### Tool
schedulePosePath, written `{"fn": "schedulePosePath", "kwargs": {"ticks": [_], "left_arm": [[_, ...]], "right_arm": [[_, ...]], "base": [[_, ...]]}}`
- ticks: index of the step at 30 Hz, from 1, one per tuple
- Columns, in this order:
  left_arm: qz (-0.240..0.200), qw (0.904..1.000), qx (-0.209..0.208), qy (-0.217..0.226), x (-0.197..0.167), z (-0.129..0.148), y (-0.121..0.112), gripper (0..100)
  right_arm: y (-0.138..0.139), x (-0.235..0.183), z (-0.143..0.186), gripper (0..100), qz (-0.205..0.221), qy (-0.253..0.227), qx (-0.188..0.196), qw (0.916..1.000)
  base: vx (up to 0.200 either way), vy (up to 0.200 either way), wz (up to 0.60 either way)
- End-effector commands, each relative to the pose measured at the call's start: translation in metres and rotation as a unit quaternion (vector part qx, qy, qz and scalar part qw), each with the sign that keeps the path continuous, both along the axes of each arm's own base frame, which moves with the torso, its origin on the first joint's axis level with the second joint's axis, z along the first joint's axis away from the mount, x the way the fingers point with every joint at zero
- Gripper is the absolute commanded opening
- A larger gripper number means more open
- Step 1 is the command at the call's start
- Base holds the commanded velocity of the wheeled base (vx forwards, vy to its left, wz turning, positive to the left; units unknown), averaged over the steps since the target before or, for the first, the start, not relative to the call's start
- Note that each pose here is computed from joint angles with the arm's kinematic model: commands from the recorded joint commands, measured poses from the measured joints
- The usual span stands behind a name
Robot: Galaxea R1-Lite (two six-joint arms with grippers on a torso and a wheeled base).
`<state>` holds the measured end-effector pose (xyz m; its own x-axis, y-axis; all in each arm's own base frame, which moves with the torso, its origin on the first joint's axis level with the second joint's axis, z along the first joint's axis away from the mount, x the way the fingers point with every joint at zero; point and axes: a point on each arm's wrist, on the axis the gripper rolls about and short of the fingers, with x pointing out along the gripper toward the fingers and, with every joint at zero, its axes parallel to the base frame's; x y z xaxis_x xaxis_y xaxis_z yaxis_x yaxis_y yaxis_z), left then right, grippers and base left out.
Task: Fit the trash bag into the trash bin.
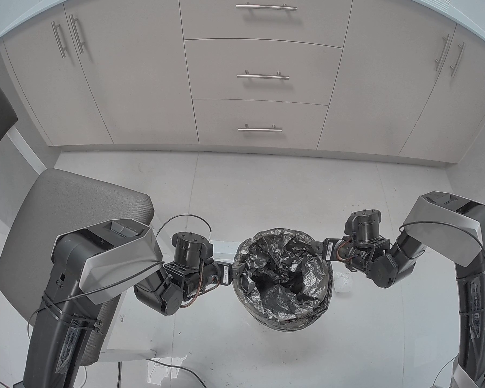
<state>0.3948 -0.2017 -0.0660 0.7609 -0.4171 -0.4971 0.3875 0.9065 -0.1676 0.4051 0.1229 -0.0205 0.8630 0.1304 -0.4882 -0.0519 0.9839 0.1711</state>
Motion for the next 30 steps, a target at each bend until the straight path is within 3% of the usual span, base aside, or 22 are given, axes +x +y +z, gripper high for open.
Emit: {"fn": "schedulePosePath", "kwargs": {"ticks": [1, 30], "left_arm": [[0.000, 1.0000, 0.000, 0.001, 0.000, -0.001, 0.000, 100], [0.002, 1.0000, 0.001, 0.000, 0.000, -0.001, 0.000, 100]], "right_arm": [[-0.001, 0.001, -0.004, 100, -0.002, 0.002, -0.001, 1.0000], [-0.010, 0.011, -0.008, 100, -0.018, -0.001, -0.003, 0.9998]], "base": [[0.000, 0.000, 0.00], [0.000, 0.000, 0.00]]}}
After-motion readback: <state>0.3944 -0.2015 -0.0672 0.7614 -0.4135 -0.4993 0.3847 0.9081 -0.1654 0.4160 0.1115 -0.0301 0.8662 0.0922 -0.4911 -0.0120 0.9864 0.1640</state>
